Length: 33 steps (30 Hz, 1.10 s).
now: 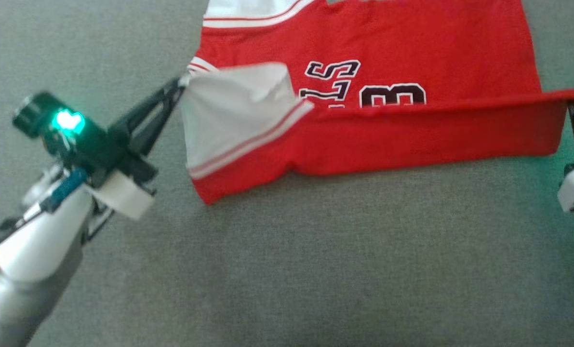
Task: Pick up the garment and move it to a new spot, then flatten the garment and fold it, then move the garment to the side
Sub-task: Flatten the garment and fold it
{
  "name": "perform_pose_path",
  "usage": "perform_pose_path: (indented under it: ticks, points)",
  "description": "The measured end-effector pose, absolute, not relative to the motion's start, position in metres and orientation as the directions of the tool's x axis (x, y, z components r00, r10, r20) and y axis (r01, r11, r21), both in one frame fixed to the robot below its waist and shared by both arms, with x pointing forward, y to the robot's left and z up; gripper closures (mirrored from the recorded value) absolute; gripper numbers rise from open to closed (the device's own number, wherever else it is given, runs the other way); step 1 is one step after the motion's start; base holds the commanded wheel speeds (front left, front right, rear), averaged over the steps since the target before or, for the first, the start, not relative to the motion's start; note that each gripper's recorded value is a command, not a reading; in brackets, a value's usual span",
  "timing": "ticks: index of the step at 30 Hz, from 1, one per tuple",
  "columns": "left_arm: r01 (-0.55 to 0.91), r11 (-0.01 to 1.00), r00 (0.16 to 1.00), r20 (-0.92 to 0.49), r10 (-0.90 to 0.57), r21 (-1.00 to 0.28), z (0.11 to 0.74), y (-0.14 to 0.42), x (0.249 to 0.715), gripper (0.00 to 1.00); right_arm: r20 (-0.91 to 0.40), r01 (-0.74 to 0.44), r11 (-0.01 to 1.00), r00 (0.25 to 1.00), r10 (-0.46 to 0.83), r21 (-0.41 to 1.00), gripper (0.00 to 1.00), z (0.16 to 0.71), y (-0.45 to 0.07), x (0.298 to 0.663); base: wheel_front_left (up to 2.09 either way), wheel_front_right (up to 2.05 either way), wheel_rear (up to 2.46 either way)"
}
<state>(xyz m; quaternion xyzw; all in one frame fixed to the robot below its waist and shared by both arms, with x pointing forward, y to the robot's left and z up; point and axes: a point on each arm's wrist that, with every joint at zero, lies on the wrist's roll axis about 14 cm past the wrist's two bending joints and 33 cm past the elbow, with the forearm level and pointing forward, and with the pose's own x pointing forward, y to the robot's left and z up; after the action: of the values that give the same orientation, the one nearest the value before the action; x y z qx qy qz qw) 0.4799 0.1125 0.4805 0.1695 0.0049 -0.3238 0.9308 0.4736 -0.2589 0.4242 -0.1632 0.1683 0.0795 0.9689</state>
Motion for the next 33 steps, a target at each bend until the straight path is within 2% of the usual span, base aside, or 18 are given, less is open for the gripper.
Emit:
perform_pose_path:
  ticks: [7, 8, 9, 10, 15, 19, 27, 33]
  points:
    - [0.599, 0.723, 0.792, -0.121, -0.599, 0.345, 0.476, 0.108, 0.514, 1.00, -0.353, -0.222, 0.927, 0.929, 0.107, -0.302, 1.00, 0.415, -0.258, 0.496, 0.00, 0.00, 0.00]
    - [0.598, 0.727, 0.794, -0.132, -0.593, 0.337, 0.471, 0.108, 0.515, 0.80, -0.345, -0.218, 0.929, 0.933, 0.108, -0.300, 0.91, 0.415, -0.257, 0.498, 0.00, 0.00, 0.00]
    - [0.595, 0.734, 0.799, -0.140, -0.585, 0.328, 0.467, 0.109, 0.516, 0.22, -0.334, -0.215, 0.931, 0.936, 0.110, -0.295, 0.36, 0.416, -0.256, 0.500, 0.00, 0.00, 0.00]
    - [0.587, 0.744, 0.806, -0.139, -0.576, 0.319, 0.466, 0.110, 0.517, 0.00, -0.323, -0.211, 0.934, 0.940, 0.112, -0.289, 0.00, 0.417, -0.255, 0.501, 0.00, 0.00, 0.00]
    - [0.464, 0.861, 0.885, -0.067, -0.460, 0.208, 0.475, 0.120, 0.510, 0.00, -0.218, -0.162, 0.957, 0.970, 0.110, -0.239, 0.00, 0.435, -0.249, 0.501, 0.00, 0.00, 0.00]
    - [0.371, 0.927, 0.927, -0.075, -0.366, 0.058, 0.461, 0.126, 0.480, 0.00, -0.169, -0.122, 0.973, 0.982, 0.090, -0.196, 0.00, 0.444, -0.248, 0.491, 0.00, 0.00, 0.00]
    - [0.283, 0.936, 0.939, -0.137, -0.314, -0.207, 0.434, 0.108, 0.418, 0.00, -0.208, -0.102, 0.987, 0.975, 0.075, -0.122, 0.00, 0.425, -0.235, 0.449, 0.00, 0.00, 0.00]
    - [0.266, 0.924, 0.907, -0.254, -0.337, -0.276, 0.398, 0.097, 0.394, 0.00, -0.204, -0.091, 0.989, 0.977, 0.066, -0.115, 0.00, 0.426, -0.234, 0.442, 0.00, 0.00, 0.00]
